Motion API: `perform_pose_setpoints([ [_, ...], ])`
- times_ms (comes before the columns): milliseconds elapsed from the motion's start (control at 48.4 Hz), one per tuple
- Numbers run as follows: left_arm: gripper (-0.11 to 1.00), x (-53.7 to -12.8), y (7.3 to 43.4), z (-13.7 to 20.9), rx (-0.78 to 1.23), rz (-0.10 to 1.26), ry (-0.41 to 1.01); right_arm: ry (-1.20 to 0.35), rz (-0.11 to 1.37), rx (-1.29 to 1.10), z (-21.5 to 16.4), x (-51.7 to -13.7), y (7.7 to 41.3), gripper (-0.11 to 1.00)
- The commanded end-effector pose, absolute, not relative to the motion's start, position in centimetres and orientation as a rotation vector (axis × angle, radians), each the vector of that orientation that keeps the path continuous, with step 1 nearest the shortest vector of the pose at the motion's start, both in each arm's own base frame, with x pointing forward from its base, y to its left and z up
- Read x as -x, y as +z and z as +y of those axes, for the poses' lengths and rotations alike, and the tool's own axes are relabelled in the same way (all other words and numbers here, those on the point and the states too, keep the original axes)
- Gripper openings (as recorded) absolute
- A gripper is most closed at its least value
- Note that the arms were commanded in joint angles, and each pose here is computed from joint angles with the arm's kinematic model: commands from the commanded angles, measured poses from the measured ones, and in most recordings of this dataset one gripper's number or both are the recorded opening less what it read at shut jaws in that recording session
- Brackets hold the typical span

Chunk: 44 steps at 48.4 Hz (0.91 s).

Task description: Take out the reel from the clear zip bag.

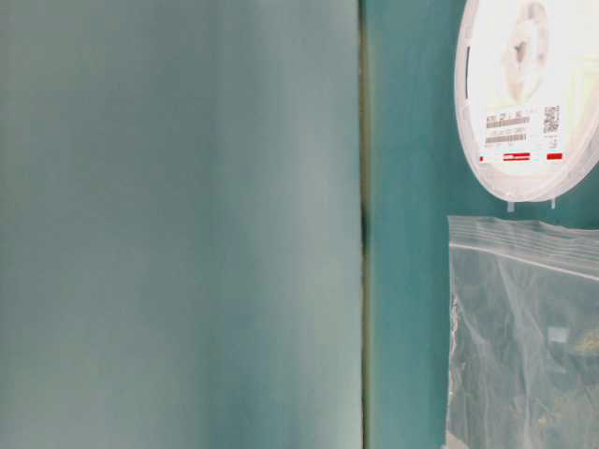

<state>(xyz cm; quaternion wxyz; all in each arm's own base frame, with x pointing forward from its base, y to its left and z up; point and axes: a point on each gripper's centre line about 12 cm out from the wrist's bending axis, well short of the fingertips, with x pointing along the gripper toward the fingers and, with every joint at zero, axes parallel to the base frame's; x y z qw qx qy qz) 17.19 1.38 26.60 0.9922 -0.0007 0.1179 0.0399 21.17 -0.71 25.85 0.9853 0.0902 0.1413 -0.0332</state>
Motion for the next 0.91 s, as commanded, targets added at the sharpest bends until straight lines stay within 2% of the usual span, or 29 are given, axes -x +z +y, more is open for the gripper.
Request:
perform_pose_setpoints([
  [0, 0.92, -17.4, 27.8, 1.4, -0.004, 0.209, 0.08, -0.058, 0.259, -0.163, -0.6, -21.4, 26.8, 0.89],
  [558, 0.92, -17.3, 27.8, 1.4, 0.006, 0.205, 0.081, -0.057, 0.255, -0.16, -0.6, -21.3, 26.9, 0.89],
  [889, 0.92, -17.3, 27.8, 1.4, 0.008, 0.204, 0.081, -0.054, 0.193, -0.159, -0.7, -20.4, 28.2, 0.89],
])
